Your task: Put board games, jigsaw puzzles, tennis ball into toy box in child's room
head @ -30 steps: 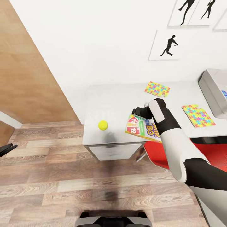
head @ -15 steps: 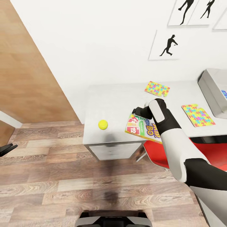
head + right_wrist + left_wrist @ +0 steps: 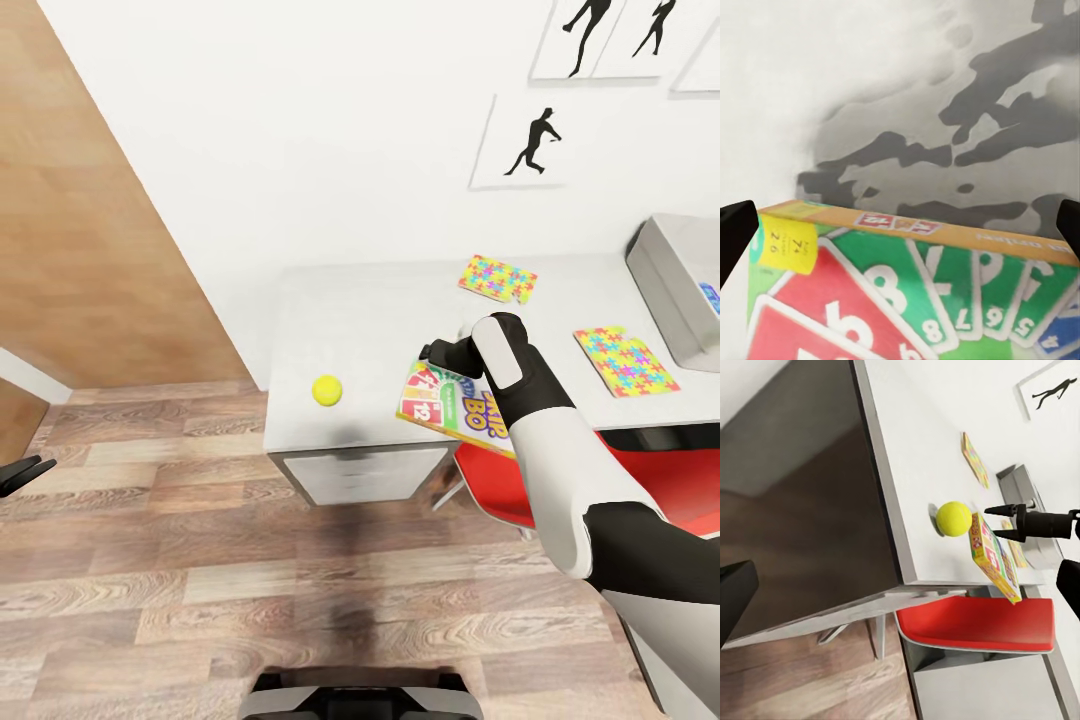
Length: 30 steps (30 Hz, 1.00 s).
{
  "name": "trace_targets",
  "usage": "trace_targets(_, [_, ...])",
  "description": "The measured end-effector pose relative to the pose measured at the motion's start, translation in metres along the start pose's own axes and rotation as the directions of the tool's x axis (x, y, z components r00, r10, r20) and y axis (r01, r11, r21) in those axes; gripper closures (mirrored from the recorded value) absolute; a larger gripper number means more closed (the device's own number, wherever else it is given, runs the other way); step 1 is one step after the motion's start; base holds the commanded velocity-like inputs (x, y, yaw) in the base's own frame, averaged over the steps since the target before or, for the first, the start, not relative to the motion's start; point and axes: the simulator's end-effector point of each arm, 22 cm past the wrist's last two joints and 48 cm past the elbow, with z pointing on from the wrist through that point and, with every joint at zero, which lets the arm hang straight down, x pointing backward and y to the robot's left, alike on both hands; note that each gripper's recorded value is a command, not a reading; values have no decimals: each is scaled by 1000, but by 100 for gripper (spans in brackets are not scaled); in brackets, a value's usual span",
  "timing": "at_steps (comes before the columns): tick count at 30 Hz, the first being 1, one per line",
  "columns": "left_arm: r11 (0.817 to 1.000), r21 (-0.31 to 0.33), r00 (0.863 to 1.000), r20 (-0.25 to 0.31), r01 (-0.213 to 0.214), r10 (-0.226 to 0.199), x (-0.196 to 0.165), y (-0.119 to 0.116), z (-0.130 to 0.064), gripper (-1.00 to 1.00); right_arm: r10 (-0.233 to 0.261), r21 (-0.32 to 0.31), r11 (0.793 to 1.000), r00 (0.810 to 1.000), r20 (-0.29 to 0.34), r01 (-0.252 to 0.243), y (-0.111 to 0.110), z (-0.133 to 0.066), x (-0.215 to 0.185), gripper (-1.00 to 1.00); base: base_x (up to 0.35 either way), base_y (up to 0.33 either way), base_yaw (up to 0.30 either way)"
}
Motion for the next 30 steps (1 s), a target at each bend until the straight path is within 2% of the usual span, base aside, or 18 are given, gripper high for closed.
trace_targets(30, [1000, -1, 1000, 0, -1, 1, 0, 0, 0, -100, 1, -3, 1000, 1000, 2, -1, 2, 0, 0, -100, -23, 0, 0])
